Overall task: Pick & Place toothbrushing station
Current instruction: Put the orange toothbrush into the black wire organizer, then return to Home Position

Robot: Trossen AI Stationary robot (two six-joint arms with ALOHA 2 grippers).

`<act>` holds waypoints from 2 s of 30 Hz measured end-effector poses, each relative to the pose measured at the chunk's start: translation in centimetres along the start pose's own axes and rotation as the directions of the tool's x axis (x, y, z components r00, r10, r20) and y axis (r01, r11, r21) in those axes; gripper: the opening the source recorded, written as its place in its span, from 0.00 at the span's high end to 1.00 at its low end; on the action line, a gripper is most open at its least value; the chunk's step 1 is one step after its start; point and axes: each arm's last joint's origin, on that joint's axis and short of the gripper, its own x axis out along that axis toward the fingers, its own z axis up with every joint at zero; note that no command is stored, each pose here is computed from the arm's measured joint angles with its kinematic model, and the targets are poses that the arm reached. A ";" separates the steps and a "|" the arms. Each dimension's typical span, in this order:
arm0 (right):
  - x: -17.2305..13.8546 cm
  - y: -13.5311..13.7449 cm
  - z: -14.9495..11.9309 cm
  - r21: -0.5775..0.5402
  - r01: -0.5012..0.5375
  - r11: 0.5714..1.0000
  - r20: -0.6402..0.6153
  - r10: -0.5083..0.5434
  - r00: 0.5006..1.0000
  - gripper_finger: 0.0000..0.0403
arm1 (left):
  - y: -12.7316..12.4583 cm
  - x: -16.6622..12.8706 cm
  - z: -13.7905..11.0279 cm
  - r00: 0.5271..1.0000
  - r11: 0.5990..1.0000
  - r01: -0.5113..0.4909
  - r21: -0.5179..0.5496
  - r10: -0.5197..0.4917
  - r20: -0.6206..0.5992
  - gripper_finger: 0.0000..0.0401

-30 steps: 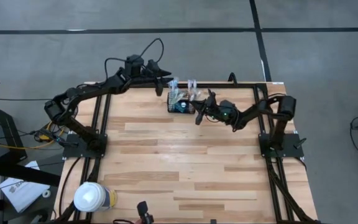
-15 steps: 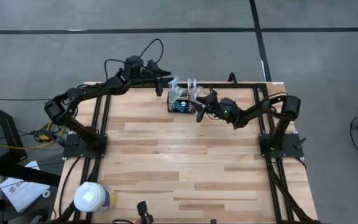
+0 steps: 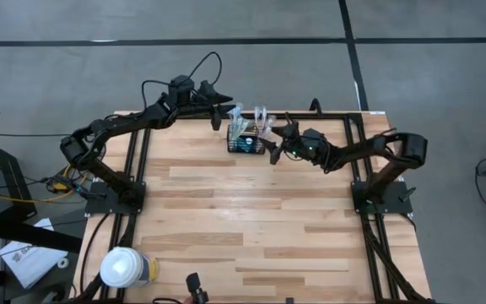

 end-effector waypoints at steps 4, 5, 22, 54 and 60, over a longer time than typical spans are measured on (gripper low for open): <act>-0.6 0.1 1.6 -0.047 -0.002 0.999 0.049 0.005 0.999 0.29 | 0.0 0.0 0.0 1.000 1.000 0.000 0.000 0.000 0.001 0.65; -0.8 0.0 2.0 -0.053 0.000 0.999 0.063 0.003 0.998 0.29 | 0.0 0.0 0.0 1.000 1.000 0.000 0.000 0.000 0.001 0.65; -5.2 0.9 16.9 -0.096 -0.036 0.995 0.038 0.040 0.998 0.29 | -2.9 -2.3 5.2 0.965 0.984 0.173 -0.046 -0.161 0.205 0.65; -36.8 -1.9 20.3 -0.108 -0.329 0.938 0.159 0.343 0.926 0.29 | -11.1 -28.3 2.8 0.717 0.959 0.281 0.026 -0.228 0.659 0.64; -40.6 -2.9 16.8 -0.131 -0.259 0.957 0.248 0.285 0.926 0.29 | -11.6 -29.0 -2.6 0.693 0.971 0.238 0.025 -0.188 0.696 0.64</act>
